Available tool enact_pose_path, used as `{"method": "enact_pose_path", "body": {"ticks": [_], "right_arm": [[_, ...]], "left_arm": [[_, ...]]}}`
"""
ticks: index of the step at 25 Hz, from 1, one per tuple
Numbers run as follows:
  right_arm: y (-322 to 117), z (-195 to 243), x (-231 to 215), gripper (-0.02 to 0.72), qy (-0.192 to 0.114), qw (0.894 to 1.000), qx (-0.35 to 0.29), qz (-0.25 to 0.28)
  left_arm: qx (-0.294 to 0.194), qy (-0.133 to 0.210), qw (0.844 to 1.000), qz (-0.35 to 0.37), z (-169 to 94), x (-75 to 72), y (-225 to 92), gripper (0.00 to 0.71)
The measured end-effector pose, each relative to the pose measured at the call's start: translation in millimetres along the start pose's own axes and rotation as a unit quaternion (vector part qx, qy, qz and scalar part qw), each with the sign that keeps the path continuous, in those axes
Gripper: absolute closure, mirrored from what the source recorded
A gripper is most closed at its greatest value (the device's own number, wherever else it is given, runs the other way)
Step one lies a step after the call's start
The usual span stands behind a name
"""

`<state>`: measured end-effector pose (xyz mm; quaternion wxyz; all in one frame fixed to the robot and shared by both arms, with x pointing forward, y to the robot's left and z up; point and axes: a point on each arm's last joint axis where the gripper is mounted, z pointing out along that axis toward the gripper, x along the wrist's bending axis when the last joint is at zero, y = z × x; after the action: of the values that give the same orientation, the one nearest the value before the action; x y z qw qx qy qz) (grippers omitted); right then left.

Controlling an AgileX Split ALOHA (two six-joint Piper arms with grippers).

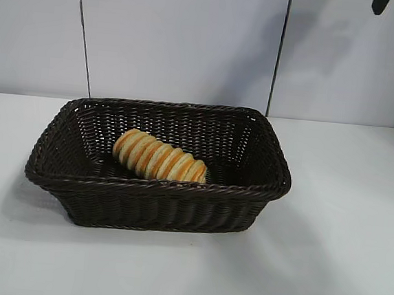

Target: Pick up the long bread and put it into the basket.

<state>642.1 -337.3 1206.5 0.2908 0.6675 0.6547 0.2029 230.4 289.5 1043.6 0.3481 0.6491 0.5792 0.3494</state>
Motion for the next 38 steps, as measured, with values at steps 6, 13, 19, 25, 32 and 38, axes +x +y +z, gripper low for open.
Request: {"method": "enact_pose_path", "body": {"ticks": [6, 13, 19, 25, 32, 38], "right_arm": [[-22, -84, -8, 0.029, -0.009, 0.999, -0.047, 0.008], [-78, -186, -10, 0.029, -0.018, 0.993, -0.111, 0.021], [-136, -256, -15, 0.029, -0.056, 0.983, -0.174, 0.026], [-212, -295, -13, 0.029, -0.077, 0.971, -0.221, 0.045], [-315, -299, -3, 0.029, -0.081, 0.95, -0.297, 0.051], [-372, -265, 8, 0.029, -0.056, 0.954, -0.29, 0.057]], "left_arm": [[0.0, 0.0, 1.0, 0.0, 0, 0.0, 0, 0.015], [0.0, 0.0, 1.0, 0.0, 0, 0.0, 0, 0.015], [0.0, 0.0, 1.0, 0.0, 0, 0.0, 0, 0.015], [0.0, 0.0, 1.0, 0.0, 0, 0.0, 0, 0.015], [0.0, 0.0, 1.0, 0.0, 0, 0.0, 0, 0.015], [0.0, 0.0, 1.0, 0.0, 0, 0.0, 0, 0.015]]}}
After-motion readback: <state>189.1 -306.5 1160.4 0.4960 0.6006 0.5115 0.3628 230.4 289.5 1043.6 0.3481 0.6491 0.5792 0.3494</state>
